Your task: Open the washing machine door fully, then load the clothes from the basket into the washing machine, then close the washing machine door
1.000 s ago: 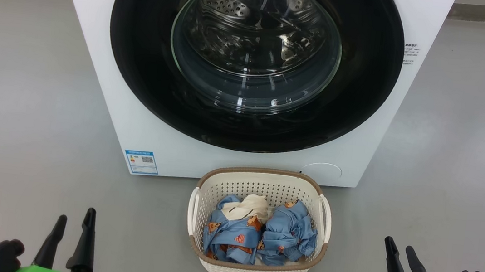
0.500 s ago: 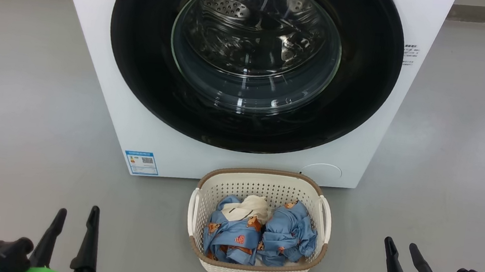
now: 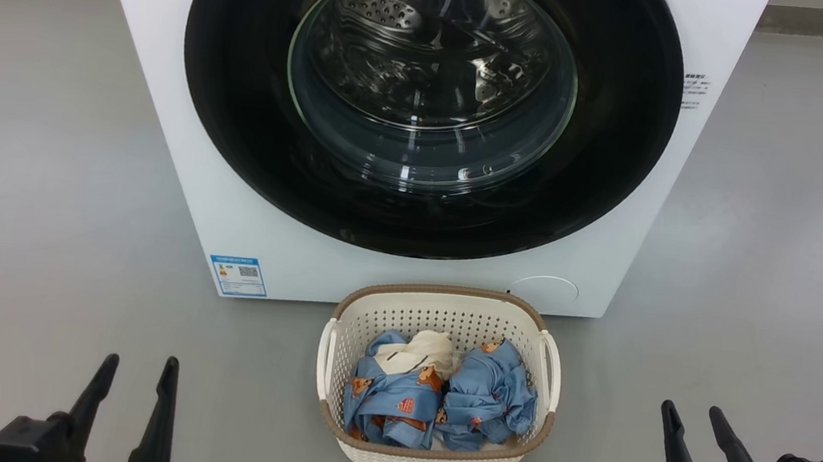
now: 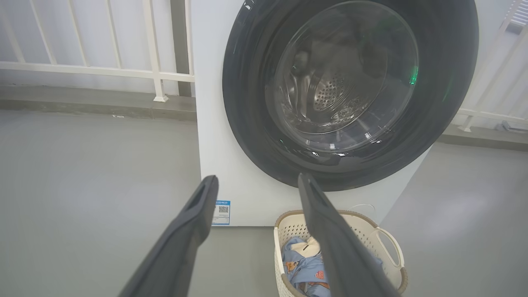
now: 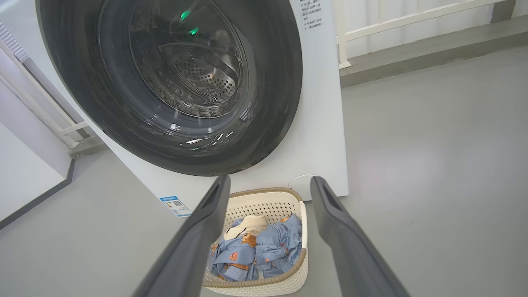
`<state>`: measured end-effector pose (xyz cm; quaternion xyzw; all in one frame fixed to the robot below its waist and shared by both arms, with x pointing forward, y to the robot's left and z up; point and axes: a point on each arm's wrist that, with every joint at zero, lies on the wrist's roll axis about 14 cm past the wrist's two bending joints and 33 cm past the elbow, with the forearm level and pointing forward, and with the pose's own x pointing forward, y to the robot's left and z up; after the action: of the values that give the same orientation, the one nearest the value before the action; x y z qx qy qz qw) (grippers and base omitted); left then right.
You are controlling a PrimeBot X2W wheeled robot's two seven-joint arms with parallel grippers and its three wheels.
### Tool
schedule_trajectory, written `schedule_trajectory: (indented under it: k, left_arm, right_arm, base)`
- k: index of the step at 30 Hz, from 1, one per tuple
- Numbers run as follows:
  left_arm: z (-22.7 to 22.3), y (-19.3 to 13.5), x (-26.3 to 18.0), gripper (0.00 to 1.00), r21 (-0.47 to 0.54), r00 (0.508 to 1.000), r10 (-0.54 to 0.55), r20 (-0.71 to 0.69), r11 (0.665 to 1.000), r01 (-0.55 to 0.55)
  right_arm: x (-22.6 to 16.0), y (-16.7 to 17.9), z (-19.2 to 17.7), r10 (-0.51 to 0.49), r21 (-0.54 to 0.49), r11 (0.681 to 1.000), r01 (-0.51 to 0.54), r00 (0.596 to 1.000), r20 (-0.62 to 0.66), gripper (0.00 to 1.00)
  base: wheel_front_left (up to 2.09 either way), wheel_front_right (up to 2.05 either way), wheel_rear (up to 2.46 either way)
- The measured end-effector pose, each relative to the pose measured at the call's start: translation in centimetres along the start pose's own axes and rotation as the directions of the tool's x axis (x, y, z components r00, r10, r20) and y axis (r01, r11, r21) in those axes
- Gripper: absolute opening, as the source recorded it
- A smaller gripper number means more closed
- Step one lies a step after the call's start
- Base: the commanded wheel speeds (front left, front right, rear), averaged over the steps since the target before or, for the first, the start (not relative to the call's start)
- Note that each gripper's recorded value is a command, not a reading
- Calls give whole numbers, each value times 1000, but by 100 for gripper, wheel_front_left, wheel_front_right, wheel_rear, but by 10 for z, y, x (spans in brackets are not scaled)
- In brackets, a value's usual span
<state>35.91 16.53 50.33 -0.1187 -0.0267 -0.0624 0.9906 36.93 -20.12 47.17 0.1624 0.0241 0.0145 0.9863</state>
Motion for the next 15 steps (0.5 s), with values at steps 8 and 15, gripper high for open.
schedule_trajectory:
  k: [8,15]
  left_arm:
    - [1,-2,1,100,35,1000,-14,6,999,14]
    - [-3,-1,0,100,33,1000,-11,-5,999,11]
  right_arm:
    - [-3,-6,5,-9,-60,998,11,1000,20,100]
    - [-8,-14,5,-35,-56,998,37,999,25,100]
  base:
    - [0,0,0]
    - [0,0,0]
